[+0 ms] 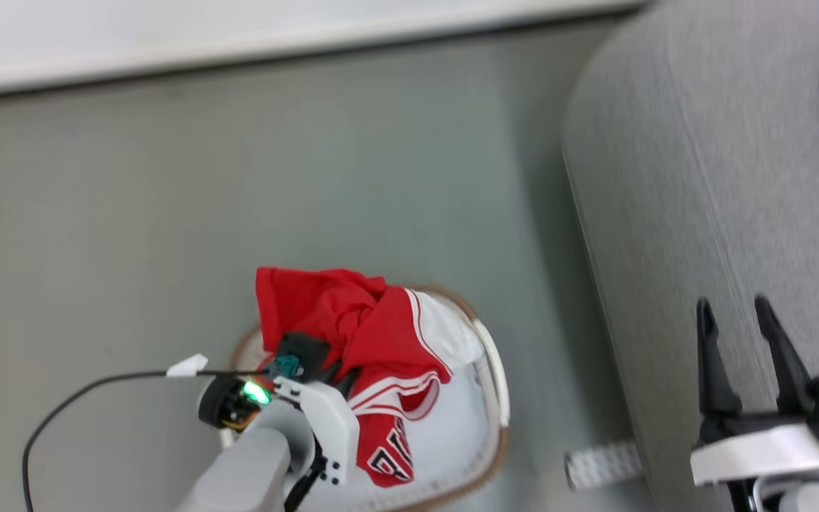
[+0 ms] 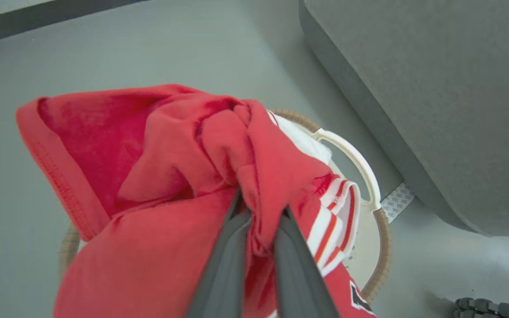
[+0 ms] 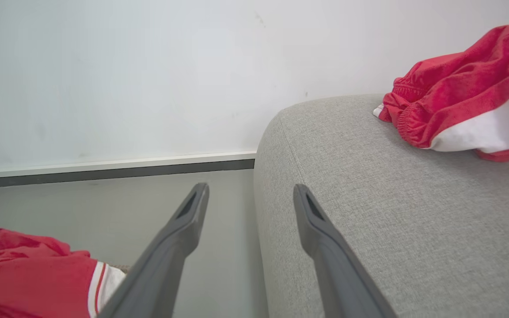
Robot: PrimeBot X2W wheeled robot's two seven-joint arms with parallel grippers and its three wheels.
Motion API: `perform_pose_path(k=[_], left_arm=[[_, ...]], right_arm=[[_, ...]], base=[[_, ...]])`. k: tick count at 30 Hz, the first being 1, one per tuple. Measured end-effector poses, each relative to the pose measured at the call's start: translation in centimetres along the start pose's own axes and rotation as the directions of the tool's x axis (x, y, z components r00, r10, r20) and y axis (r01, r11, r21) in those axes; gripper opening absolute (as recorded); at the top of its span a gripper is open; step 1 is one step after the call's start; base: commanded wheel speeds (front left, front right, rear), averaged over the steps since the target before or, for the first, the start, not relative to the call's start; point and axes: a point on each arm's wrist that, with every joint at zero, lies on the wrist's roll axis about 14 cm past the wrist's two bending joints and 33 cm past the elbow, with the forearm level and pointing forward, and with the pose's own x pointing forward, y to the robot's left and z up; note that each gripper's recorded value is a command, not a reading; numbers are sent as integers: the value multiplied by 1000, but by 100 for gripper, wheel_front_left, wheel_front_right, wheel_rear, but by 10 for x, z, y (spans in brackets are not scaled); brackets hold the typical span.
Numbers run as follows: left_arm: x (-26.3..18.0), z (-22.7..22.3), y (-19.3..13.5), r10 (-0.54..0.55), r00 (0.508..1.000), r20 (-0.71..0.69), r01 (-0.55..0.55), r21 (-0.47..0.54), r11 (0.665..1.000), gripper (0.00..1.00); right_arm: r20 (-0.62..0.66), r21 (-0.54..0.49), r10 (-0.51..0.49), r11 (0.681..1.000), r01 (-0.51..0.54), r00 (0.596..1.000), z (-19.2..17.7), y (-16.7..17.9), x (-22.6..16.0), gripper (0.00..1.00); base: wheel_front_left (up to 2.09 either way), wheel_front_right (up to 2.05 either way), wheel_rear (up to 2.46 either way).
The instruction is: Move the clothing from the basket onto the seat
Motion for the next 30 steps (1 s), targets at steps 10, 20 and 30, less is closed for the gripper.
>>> perform_pose_path(k=[10,20,30], left_arm=[[-86,89,19,205,932,299,-190,-80,979,0],[-193,157,39,365,760,537,-350,-135,927,0],[-266,192,20,375,651,660,-390,-133,911,0]], right_arm=[[81,22,66,997,-68,995,29,22,-39,100],[156,13,153,988,-156,976,50,48,-71,100],[187,-25,237,971,-236,953,56,72,-92,100]], base=[[0,0,0],[0,0,0],[0,0,0]])
